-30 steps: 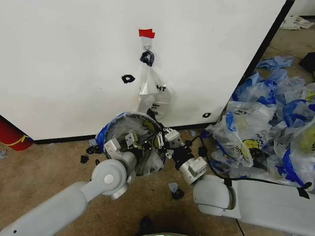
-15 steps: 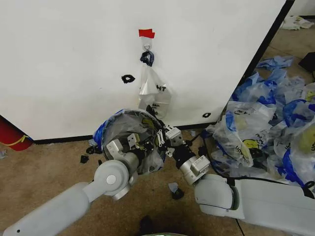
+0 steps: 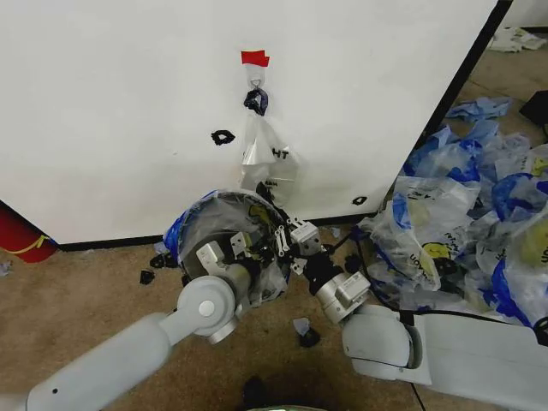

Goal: Pick up the garbage bag from the wall and place it over the trash bin.

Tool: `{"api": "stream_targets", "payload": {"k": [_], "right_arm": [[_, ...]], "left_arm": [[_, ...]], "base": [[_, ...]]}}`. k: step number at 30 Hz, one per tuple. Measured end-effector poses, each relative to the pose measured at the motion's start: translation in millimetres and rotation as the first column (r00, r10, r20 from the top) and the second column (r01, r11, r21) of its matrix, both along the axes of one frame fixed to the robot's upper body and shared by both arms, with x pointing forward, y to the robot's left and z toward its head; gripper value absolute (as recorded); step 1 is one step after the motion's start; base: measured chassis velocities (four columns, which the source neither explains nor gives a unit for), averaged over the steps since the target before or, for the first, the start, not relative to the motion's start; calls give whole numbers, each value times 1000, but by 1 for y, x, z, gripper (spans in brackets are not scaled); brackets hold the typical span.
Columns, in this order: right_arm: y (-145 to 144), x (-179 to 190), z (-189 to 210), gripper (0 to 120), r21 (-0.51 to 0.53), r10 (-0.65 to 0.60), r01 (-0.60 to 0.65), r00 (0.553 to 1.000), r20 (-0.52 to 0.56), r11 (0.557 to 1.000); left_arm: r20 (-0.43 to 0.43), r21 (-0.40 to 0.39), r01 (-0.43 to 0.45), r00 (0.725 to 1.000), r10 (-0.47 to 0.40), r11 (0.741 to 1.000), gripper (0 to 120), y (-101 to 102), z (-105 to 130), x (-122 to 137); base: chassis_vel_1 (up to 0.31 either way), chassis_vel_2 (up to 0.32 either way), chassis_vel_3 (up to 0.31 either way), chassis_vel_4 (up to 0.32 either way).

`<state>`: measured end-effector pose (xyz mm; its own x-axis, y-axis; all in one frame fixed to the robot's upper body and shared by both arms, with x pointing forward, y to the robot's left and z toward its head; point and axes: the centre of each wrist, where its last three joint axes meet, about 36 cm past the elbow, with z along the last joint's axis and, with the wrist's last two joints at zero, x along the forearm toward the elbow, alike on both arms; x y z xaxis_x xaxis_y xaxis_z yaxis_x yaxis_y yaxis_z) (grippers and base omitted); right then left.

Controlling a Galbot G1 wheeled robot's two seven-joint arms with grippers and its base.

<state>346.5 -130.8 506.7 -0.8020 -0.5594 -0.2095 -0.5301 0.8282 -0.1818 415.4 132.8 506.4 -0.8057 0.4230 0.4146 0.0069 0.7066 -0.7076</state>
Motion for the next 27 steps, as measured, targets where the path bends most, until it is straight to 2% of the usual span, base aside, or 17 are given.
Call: {"api": "stream_targets", "payload": {"k": [14,21,27], "right_arm": [[-6,0,-3,0,-2,-12,12,1000,0,1000],[-7,3,-5,0,-4,-15,15,1000,0,1000],[-6,9,-8,0,-1,-35,35,999,-3,999]], "left_arm": [[7,-1,30,1000,-30,1000,0,-25,-1,15],[11,8,29,1000,-30,1000,0,-23,-1,16],[20,20,22,1000,-23,1000,0,-12,4,12]], "base": [[0,0,0,0],[0,0,0,0],[0,0,0,0]]}}
